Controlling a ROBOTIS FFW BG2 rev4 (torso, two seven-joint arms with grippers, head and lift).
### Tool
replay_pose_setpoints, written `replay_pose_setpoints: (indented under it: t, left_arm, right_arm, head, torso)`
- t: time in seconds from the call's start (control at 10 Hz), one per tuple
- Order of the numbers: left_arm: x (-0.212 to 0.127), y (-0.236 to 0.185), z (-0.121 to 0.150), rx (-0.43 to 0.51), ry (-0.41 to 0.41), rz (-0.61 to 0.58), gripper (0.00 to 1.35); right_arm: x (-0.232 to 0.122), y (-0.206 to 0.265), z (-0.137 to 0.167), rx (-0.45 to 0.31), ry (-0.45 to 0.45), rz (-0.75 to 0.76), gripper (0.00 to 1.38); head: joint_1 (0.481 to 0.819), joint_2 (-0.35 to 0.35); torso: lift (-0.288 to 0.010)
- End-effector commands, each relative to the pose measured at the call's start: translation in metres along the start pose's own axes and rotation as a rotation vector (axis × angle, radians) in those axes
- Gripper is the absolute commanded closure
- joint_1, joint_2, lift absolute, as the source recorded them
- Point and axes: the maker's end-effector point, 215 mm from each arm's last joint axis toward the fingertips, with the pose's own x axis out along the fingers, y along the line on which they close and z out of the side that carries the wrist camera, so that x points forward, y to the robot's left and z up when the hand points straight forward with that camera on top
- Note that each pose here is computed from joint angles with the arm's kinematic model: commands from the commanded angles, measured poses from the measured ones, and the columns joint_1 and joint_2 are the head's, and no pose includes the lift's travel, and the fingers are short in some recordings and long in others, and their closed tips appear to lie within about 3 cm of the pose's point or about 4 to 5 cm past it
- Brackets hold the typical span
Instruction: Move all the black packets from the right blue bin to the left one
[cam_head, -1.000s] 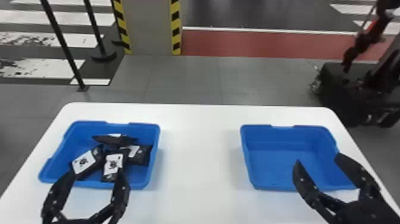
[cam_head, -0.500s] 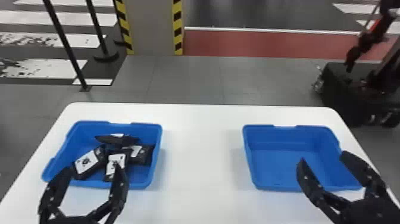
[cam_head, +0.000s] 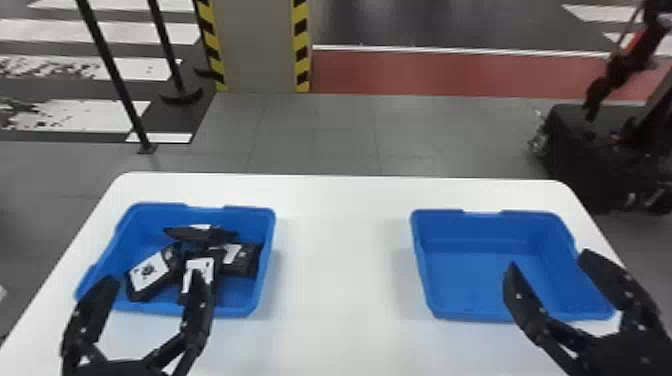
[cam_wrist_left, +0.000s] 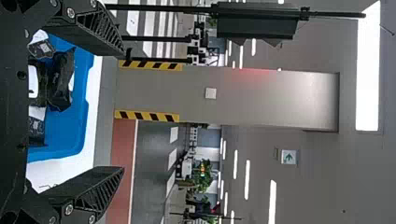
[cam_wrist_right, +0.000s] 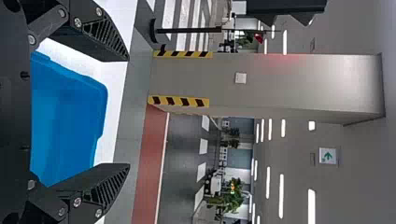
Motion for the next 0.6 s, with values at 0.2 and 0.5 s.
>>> replay_pose_setpoints:
  t: [0.2,0.5]
  left_arm:
    - [-0.0011,0.0027,0.0014,-0.001,-0.003,0.006,0.16]
    - [-0.0022,0.0039,-0.0021,-0.003,0.007,0.009,0.16]
  right_arm:
    - [-0.0004,0.0006,0.0035,-0.006,-0.007,0.002,0.23]
    - [-0.0011,0.0008,0.0034,-0.004,-0.007,0.002,0.23]
  head:
    - [0.695,0.000]
    - [0.695,0.003]
  torso:
    - [-0.110]
    - [-0.110]
